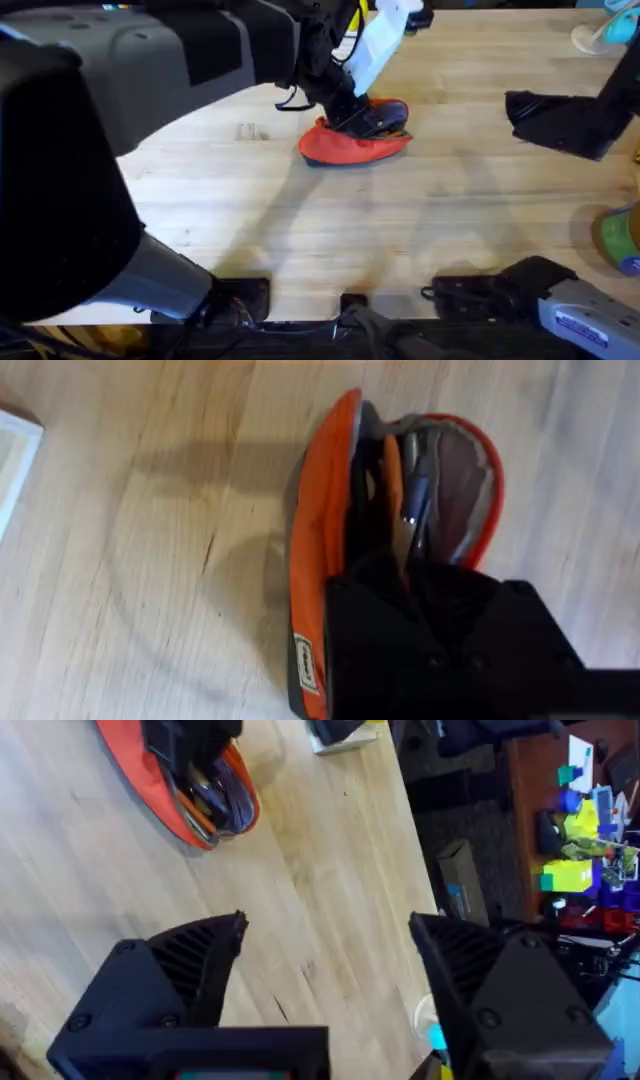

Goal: Unzip the bag, pick up the pens from the table one at a time and place them inside, then zip the bag closed.

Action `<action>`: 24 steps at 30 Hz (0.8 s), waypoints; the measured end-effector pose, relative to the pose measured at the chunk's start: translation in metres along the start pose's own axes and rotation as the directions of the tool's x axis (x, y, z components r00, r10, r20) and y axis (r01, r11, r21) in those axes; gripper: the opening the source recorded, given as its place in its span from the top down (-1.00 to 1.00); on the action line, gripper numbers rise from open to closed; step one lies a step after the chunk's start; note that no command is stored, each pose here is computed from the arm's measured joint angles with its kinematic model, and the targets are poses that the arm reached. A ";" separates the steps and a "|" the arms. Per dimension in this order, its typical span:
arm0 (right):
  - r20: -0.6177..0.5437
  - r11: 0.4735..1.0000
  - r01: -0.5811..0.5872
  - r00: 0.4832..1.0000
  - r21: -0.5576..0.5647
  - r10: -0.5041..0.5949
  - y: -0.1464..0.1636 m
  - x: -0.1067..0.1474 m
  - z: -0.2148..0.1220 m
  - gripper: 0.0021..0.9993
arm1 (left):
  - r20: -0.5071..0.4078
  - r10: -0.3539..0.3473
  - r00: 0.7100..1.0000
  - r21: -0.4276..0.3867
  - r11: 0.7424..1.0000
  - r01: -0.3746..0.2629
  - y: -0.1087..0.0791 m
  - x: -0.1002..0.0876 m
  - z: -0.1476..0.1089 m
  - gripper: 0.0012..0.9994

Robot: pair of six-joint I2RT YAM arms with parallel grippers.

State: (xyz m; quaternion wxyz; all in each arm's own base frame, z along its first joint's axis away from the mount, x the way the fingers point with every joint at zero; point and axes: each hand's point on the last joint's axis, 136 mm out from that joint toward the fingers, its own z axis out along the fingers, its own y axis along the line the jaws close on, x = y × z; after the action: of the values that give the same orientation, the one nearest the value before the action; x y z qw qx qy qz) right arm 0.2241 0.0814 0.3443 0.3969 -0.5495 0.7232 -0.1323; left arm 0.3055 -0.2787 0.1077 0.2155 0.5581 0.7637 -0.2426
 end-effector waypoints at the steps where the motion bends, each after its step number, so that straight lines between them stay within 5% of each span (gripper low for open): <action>1: 0.000 1.000 0.000 1.000 0.000 0.000 0.000 0.000 0.000 -0.99 | -0.029 0.000 1.000 -0.009 1.000 0.000 0.001 0.007 0.001 0.92; 8: 0.000 1.000 0.000 1.000 0.000 0.000 0.000 0.000 0.000 -0.99 | -0.117 0.024 0.993 -0.071 0.997 -0.033 0.012 0.022 0.004 0.88; 12: 0.000 1.000 0.000 1.000 0.000 0.000 0.000 0.000 0.000 -0.99 | -0.135 0.035 0.990 -0.087 0.995 -0.047 0.014 0.025 0.004 -0.21; 13: 0.000 1.000 0.000 1.000 0.000 0.000 0.000 0.000 0.000 -0.99 | -0.147 0.031 0.989 -0.096 0.994 -0.045 0.016 0.027 0.003 -0.94; 19: 0.000 1.000 0.000 1.000 0.000 0.000 0.000 0.000 0.000 -0.99 | -0.149 0.018 0.989 -0.095 0.995 -0.032 0.013 0.023 -0.007 -0.99; 24: 0.015 1.000 0.000 1.000 -0.011 0.000 0.002 -0.002 0.000 -0.99 | -0.106 0.020 0.994 -0.145 0.989 -0.035 0.010 0.003 -0.055 -0.99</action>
State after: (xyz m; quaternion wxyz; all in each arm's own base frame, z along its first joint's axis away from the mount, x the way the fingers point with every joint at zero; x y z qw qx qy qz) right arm 0.2230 0.0843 0.3443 0.3992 -0.5525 0.7210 -0.1245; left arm 0.3108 -0.2406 0.1477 0.2192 0.5633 0.7817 -0.1535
